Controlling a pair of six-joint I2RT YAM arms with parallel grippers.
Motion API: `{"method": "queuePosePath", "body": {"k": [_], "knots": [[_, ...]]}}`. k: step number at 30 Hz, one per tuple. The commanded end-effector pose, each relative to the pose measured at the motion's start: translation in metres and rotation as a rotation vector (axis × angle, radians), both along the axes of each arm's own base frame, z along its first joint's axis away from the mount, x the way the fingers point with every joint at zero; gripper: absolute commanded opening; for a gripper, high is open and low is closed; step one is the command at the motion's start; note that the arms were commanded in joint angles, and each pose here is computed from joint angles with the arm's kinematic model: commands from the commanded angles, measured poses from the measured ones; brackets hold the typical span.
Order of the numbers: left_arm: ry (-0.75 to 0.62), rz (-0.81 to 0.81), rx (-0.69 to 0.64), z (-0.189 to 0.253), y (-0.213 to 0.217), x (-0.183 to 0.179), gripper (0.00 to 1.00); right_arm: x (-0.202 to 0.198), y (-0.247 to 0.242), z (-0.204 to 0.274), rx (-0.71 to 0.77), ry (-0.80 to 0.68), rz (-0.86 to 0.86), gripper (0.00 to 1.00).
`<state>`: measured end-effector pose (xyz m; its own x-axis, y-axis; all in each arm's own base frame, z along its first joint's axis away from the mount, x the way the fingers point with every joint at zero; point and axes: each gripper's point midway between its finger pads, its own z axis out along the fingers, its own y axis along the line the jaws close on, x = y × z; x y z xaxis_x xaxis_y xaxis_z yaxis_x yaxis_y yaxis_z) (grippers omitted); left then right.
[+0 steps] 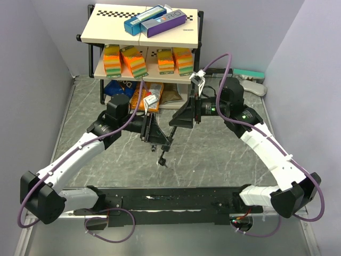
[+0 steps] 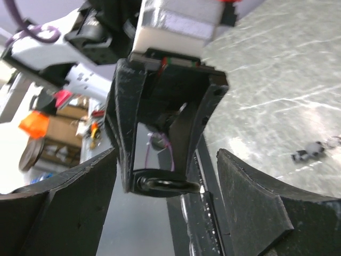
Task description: Unlock with the key
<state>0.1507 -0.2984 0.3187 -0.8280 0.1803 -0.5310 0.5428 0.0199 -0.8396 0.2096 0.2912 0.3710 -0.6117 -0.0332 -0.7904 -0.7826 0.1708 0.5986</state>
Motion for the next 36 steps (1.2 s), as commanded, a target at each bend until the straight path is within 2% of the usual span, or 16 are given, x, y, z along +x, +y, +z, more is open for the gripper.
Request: {"method": "queuePosePath", "body": {"k": [1,5,12,19,22,23,31,36], "knots": [[-0.117,-0.054,-0.104,0.039,0.009,-0.018,0.01,-0.029,0.005,0.019,0.075,-0.049,0.144,0.8],[-0.129,-0.044,-0.124,0.044,0.008,-0.017,0.01,-0.043,0.008,0.011,0.079,-0.029,0.193,0.75],[-0.139,0.006,-0.105,0.039,0.007,-0.01,0.01,-0.048,0.005,0.007,0.067,-0.031,0.181,0.47],[-0.144,0.09,-0.05,0.025,0.006,0.004,0.01,-0.045,0.004,0.006,0.054,-0.021,0.151,0.27],[-0.163,0.188,0.008,0.015,0.007,0.019,0.01,-0.037,0.004,-0.002,0.015,0.011,0.106,0.11],[-0.172,0.21,0.036,0.011,0.008,0.023,0.01,-0.03,0.004,-0.002,0.002,0.008,0.065,0.01],[-0.217,0.484,0.221,-0.016,0.021,0.074,0.01,-0.007,0.002,-0.023,-0.095,0.057,-0.063,0.0],[-0.271,0.581,0.322,-0.025,0.02,0.087,0.01,0.017,-0.002,-0.041,-0.176,0.132,-0.207,0.0]]}}
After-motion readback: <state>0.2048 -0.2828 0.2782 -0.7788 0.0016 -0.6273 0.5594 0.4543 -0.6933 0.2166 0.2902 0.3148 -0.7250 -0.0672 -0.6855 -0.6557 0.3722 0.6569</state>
